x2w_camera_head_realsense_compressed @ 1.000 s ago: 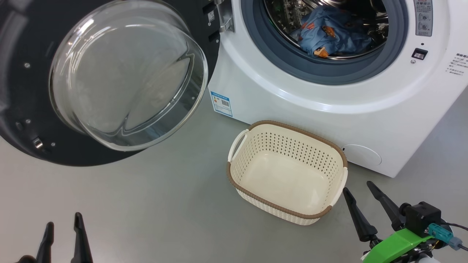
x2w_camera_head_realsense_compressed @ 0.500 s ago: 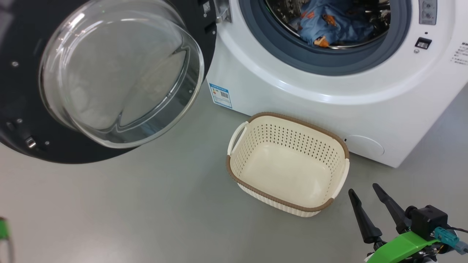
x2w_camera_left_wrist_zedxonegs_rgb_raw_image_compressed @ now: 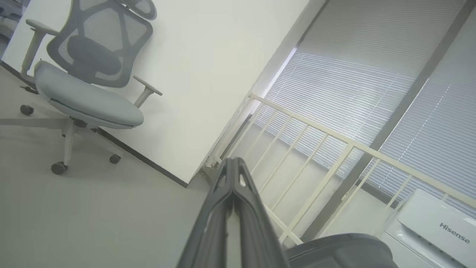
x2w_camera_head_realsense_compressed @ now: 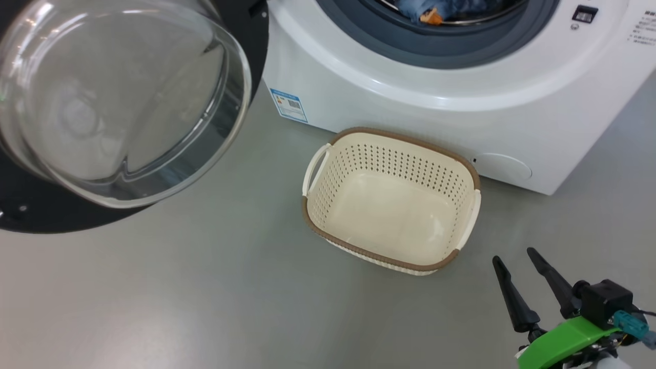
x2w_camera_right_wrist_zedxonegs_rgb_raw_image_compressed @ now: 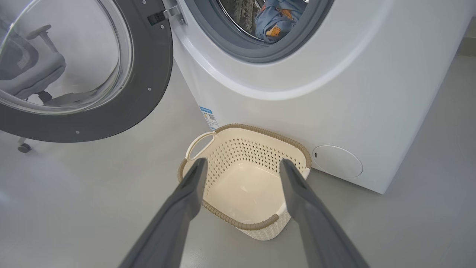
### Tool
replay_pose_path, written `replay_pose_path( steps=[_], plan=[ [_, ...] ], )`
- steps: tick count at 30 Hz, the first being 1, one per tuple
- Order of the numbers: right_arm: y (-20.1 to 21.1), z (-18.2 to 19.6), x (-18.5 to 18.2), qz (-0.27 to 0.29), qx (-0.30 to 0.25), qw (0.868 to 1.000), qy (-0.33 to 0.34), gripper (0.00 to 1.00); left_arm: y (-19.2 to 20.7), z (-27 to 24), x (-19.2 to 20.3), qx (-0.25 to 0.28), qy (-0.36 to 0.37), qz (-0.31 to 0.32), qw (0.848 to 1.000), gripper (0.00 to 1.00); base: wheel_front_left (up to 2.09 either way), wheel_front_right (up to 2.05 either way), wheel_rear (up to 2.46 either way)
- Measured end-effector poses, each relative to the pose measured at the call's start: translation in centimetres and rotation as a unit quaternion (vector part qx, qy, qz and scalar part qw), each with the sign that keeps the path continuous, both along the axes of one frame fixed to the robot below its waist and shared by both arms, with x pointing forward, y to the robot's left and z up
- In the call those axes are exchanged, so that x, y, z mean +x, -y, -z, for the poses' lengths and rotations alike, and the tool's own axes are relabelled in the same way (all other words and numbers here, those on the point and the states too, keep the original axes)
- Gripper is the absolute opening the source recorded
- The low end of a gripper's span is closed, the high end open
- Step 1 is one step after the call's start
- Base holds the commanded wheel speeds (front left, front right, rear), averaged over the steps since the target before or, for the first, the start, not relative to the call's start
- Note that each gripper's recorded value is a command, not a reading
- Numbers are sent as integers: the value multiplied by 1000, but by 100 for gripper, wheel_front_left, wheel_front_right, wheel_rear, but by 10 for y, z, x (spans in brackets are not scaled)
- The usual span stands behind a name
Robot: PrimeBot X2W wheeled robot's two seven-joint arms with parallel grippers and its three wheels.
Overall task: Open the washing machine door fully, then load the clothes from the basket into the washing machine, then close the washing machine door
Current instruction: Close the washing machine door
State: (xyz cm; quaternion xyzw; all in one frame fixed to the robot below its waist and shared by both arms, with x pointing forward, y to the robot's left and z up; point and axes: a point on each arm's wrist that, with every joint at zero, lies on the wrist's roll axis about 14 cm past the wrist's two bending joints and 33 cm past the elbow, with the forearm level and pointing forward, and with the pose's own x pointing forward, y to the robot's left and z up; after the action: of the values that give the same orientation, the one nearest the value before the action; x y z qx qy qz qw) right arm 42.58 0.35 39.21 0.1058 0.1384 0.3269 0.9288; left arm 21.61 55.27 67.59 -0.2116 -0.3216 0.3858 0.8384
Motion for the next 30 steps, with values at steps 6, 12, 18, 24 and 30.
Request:
replay_pose_path(
  steps=[6,12,18,24,30],
  plan=[
    [7,10,9,4,-8,1000,-2,100,-27,0,24,-89,31,29,995,0,0,0,0],
    [9,22,10,2,-11,1000,-14,100,-29,39,54,-196,-13,92,976,0,0,0,0],
    [11,30,16,-3,-17,1000,-15,100,-23,62,73,-240,-76,134,958,0,0,0,0],
    [10,39,19,-8,-19,1000,-21,100,-10,80,94,-267,-113,172,941,0,0,0,0],
    [10,41,24,-7,-17,1000,-20,100,-3,92,108,-275,-138,191,932,0,0,0,0]
  ],
)
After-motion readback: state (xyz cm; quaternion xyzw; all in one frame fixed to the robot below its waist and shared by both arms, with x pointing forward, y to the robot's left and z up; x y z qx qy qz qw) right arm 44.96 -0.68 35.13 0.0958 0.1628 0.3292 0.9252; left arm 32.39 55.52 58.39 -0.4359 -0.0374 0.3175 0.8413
